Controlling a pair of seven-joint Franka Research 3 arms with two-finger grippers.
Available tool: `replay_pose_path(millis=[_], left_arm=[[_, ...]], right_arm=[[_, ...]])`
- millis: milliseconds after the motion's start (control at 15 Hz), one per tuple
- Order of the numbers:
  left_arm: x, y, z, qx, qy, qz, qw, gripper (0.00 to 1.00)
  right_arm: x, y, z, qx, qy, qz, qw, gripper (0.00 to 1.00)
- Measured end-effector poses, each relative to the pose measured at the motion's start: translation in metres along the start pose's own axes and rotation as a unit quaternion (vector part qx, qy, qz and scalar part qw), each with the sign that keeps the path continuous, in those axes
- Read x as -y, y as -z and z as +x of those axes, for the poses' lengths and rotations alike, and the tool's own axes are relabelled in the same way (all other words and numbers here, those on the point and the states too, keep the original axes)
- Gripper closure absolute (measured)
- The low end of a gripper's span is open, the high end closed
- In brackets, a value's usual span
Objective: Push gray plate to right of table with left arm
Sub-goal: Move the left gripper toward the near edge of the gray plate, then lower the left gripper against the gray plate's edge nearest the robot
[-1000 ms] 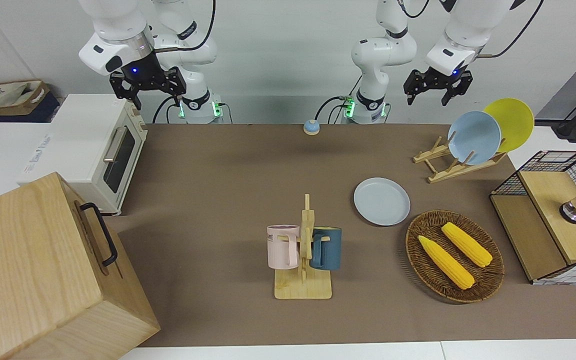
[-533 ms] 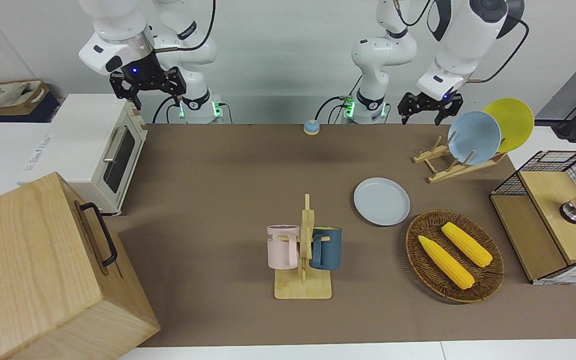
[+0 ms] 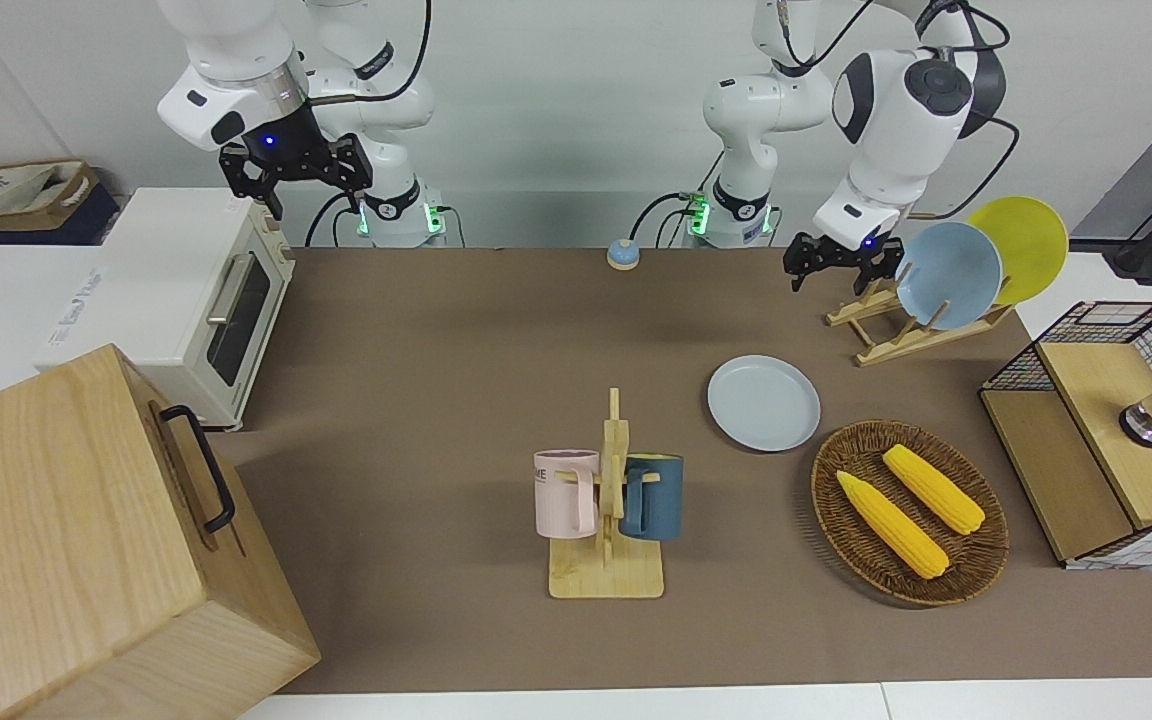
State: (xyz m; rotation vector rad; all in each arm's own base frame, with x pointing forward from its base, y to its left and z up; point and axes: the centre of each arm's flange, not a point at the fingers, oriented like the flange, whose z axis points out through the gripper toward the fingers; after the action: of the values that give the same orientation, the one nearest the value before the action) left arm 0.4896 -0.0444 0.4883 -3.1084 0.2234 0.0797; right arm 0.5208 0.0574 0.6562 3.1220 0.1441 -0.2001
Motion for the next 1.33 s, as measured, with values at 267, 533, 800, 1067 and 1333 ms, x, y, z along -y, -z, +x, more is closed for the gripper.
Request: replay_pose_path(millis=[267, 533, 800, 1067, 1333], left_arm=[[0.002, -0.04, -0.002, -0.022, -0.002, 0.002, 0.9998, 0.0], [0.012, -0.089, -0.002, -0.035, 0.005, -0.001, 0.9994, 0.0], [0.024, -0.129, 0.01, -0.049, 0.009, -0.002, 0.9987, 0.0], [0.028, -0.161, 0.02, -0.062, 0.01, -0.006, 0.998, 0.0], [0.029, -0.184, 0.025, -0.063, 0.007, -0.008, 0.9979, 0.0]], right_arm=[[0.0, 0.0, 0.0, 0.0, 0.0, 0.0, 1.0, 0.01], [0.0, 0.0, 0.0, 0.0, 0.0, 0.0, 1.0, 0.01], [0.0, 0.0, 0.0, 0.0, 0.0, 0.0, 1.0, 0.01], [0.0, 0.0, 0.0, 0.0, 0.0, 0.0, 1.0, 0.01], [0.0, 0.0, 0.0, 0.0, 0.0, 0.0, 1.0, 0.01]])
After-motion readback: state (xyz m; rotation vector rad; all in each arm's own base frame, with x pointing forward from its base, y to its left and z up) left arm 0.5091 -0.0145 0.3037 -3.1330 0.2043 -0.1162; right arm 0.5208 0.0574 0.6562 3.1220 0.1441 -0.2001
